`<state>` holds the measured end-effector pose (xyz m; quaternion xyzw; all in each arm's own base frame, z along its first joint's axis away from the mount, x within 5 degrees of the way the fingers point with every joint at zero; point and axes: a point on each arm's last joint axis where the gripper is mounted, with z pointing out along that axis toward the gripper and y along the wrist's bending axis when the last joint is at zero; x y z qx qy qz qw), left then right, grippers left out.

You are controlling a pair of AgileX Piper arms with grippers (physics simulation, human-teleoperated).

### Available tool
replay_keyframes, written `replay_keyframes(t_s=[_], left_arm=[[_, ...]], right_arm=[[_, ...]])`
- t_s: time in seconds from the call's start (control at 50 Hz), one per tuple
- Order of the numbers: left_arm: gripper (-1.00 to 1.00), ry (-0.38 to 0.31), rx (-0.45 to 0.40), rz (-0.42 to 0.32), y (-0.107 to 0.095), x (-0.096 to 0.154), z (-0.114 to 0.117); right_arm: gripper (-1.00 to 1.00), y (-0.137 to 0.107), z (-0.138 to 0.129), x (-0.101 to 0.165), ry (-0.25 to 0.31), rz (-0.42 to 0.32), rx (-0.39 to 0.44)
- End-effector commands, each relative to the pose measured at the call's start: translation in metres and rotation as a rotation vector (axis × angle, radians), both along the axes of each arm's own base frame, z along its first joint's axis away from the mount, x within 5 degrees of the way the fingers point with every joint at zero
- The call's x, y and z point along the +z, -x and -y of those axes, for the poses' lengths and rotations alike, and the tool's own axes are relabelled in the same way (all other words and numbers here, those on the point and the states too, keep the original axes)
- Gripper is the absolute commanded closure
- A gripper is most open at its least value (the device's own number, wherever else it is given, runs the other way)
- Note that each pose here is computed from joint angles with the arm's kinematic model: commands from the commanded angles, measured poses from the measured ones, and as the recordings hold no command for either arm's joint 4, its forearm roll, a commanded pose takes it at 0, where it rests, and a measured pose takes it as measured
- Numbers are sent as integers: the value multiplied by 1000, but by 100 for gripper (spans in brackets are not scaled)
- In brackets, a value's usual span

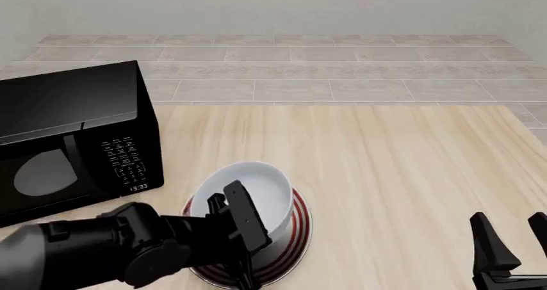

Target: Pick up the white bowl and put it on the plate.

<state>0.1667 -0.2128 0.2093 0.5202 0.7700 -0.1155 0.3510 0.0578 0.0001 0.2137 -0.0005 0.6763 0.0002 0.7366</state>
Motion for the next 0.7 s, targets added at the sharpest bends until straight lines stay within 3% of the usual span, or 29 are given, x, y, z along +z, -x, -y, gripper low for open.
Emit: replay_keyframes(t_s=[0.02, 0.7], left_arm=[[100, -12, -19, 20, -1, -4, 1], [100, -25, -28, 1, 2, -15, 5]], right_arm=[[-100, 0, 0, 0, 0, 0, -1], [-100, 0, 0, 0, 0, -1, -1]])
